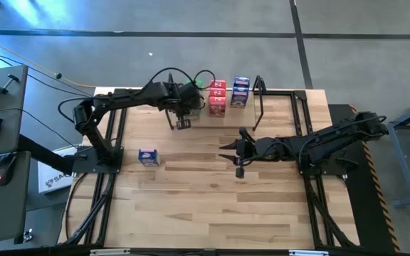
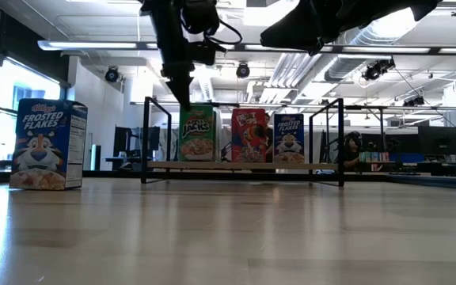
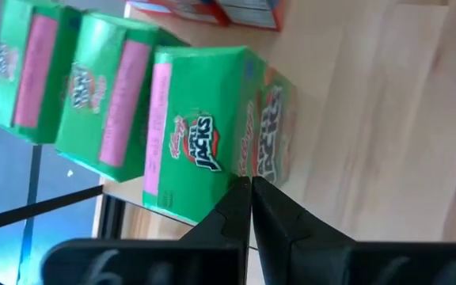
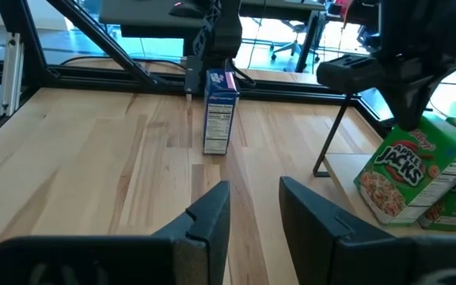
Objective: Stack cereal on shelf
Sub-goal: Put the green cereal box on the shelf aligned with the other green cereal boxes, then put the blue cereal box on the shelf aligned with the other blue cereal boxes
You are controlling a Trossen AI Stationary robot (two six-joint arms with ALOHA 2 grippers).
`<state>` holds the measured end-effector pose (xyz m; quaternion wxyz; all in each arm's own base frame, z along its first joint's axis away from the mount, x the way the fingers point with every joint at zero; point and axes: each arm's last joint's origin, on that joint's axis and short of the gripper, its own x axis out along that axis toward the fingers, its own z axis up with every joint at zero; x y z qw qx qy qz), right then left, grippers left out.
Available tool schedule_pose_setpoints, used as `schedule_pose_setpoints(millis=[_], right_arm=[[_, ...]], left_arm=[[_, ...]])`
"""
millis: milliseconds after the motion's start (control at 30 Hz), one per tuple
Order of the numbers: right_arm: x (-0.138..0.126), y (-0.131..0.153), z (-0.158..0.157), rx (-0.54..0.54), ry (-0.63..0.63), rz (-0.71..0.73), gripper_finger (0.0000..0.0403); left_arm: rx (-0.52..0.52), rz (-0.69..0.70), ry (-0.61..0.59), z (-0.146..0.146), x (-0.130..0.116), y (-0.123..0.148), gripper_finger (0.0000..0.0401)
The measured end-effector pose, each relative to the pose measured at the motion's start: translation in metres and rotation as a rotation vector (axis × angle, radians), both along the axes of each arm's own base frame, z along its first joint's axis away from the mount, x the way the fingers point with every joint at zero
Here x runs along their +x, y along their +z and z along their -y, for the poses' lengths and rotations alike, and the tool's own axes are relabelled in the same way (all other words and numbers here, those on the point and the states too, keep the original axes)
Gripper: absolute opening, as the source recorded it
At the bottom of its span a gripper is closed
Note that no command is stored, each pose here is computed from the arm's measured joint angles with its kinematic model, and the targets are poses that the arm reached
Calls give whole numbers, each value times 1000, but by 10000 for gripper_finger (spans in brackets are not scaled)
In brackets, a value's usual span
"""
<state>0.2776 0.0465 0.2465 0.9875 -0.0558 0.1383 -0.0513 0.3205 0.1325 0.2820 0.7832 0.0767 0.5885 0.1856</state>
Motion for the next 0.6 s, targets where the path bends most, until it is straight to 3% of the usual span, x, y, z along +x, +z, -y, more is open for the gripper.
schedule_pose_setpoints(millis=[200, 500, 600], right_arm=[[0, -1, 0, -1, 0, -7, 99], [-1, -2, 0, 6, -3, -23, 99], [-1, -3, 0, 3, -1, -29, 99]], left_arm=[[4, 3, 1, -2, 0, 0, 5], [0, -13, -50, 15, 5, 1, 5], [-23, -21, -75, 27, 0, 13, 5]])
